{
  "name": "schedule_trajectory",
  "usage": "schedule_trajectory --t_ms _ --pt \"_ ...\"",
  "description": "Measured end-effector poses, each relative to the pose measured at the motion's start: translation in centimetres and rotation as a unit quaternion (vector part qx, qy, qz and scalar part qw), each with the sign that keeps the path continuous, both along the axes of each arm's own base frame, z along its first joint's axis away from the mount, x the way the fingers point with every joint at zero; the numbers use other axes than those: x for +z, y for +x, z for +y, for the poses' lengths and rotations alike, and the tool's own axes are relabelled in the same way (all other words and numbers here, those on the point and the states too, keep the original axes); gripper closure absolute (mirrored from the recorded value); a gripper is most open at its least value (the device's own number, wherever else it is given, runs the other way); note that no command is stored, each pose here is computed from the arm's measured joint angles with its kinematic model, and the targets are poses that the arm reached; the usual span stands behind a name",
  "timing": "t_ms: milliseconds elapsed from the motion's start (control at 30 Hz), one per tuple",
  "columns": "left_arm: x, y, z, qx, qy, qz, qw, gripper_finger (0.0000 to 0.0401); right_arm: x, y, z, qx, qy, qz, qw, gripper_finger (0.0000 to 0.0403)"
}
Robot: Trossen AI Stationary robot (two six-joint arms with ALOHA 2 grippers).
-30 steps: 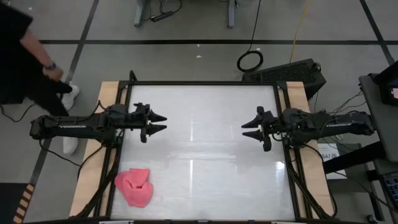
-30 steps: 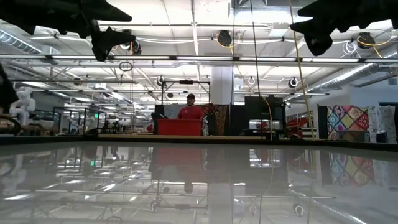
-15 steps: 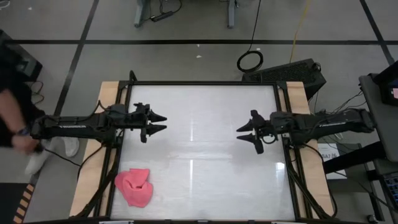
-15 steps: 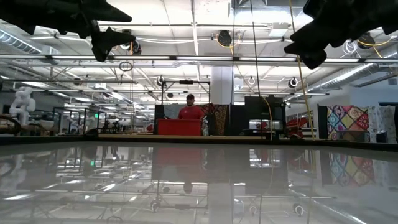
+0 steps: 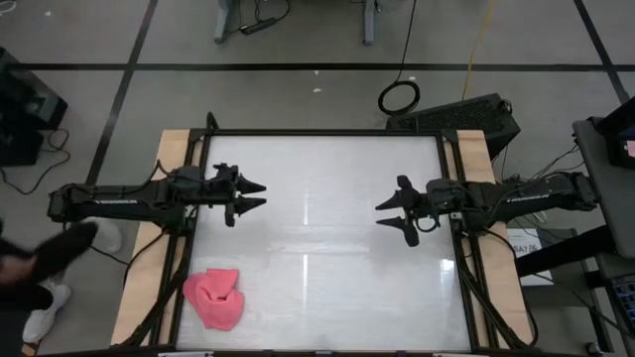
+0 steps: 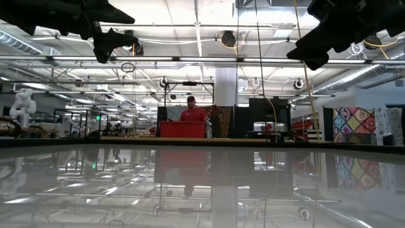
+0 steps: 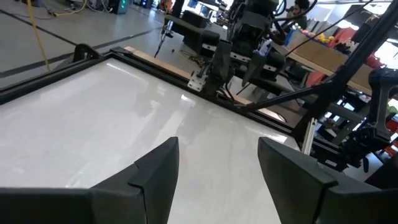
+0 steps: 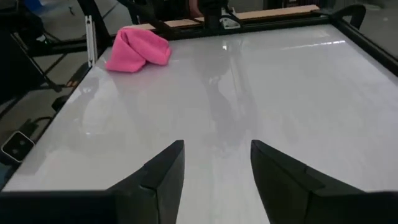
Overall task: Roll towel
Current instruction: Fold the pink towel
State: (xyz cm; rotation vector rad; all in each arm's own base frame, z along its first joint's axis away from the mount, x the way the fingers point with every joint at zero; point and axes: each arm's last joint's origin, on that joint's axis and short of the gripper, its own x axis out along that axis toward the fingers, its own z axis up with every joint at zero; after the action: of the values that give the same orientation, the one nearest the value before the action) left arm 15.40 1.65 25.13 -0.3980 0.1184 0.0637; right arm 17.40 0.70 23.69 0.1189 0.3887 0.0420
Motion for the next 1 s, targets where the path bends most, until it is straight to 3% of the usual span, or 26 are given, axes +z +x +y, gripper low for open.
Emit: schedule_trajectory --t_ms 400,1000 --pt "0.0 0.0 0.0 0.000 0.000 0.003 1.000 0.0177 -0.8 -0.4 0.0 0.008 -0.016 0.045 0.999 0.0172" --pt "-0.1 0.0 0.0 0.000 0.000 0.003 1.000 0.0177 -1.2 -0.6 0.0 0.009 -0.018 0.070 0.997 0.0167"
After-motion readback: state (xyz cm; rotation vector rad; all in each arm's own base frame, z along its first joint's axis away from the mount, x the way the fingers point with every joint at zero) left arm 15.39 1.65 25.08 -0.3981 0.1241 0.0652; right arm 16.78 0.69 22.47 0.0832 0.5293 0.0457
